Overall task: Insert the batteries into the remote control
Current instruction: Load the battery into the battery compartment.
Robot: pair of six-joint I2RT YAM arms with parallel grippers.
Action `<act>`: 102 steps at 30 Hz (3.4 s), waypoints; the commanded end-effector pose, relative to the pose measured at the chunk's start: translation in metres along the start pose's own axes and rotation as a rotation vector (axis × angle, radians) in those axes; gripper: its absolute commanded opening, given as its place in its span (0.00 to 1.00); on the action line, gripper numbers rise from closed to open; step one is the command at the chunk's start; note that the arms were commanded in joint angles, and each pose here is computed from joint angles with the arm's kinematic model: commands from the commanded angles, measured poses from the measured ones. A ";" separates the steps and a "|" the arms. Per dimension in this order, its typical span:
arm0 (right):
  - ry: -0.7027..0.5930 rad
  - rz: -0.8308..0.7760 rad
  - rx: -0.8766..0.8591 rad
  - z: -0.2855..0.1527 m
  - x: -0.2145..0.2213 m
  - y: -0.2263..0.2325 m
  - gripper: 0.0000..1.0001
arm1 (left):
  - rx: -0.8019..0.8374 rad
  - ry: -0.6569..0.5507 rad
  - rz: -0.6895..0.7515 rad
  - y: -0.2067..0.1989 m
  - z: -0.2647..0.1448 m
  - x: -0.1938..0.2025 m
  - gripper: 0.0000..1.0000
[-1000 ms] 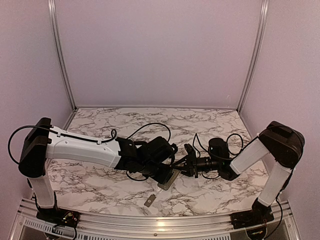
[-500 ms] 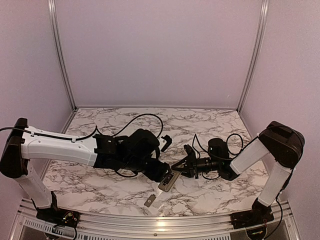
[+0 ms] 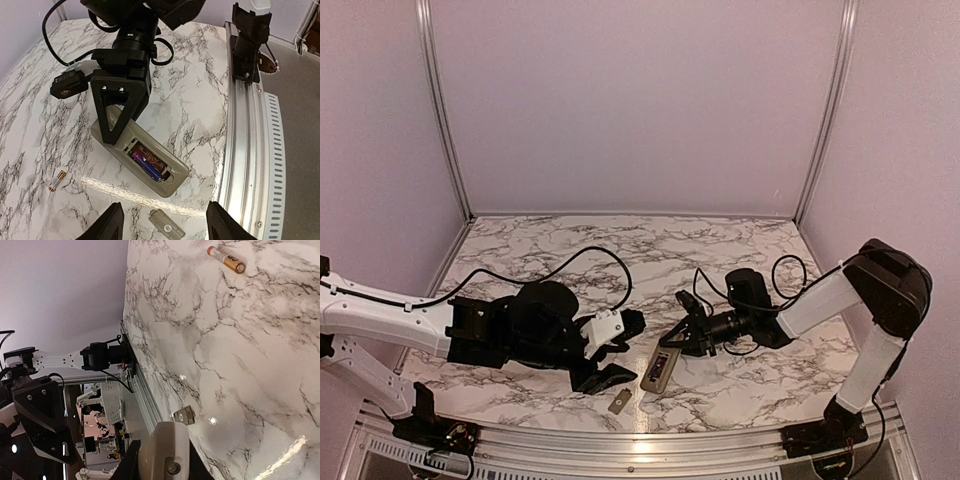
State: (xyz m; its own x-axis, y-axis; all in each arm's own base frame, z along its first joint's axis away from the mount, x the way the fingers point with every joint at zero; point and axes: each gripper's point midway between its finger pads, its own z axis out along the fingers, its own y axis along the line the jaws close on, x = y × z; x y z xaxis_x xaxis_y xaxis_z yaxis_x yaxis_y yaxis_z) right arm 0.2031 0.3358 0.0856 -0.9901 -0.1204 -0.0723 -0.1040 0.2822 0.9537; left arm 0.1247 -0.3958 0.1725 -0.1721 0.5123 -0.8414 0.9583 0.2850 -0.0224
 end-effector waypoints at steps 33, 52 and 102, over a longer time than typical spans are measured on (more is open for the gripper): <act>0.251 -0.123 -0.040 0.025 0.043 0.033 0.00 | 0.054 0.076 0.568 -0.053 0.052 0.025 0.29; 0.261 -0.128 -0.052 0.025 0.045 0.036 0.00 | 0.057 0.140 0.599 -0.051 0.060 0.042 0.22; 0.202 -0.179 -0.006 0.023 0.033 0.036 0.00 | -0.110 0.039 0.390 -0.016 0.020 0.009 0.53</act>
State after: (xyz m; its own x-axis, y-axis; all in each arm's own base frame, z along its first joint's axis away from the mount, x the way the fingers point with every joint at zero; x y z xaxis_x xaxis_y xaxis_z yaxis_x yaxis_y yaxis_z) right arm 0.1559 0.3597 0.0923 -0.9242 -0.3659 -0.1098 -0.2177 0.2682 0.9384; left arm 0.1018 -0.4130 0.1031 0.2309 0.7479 -0.6224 0.9376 -0.0001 0.3477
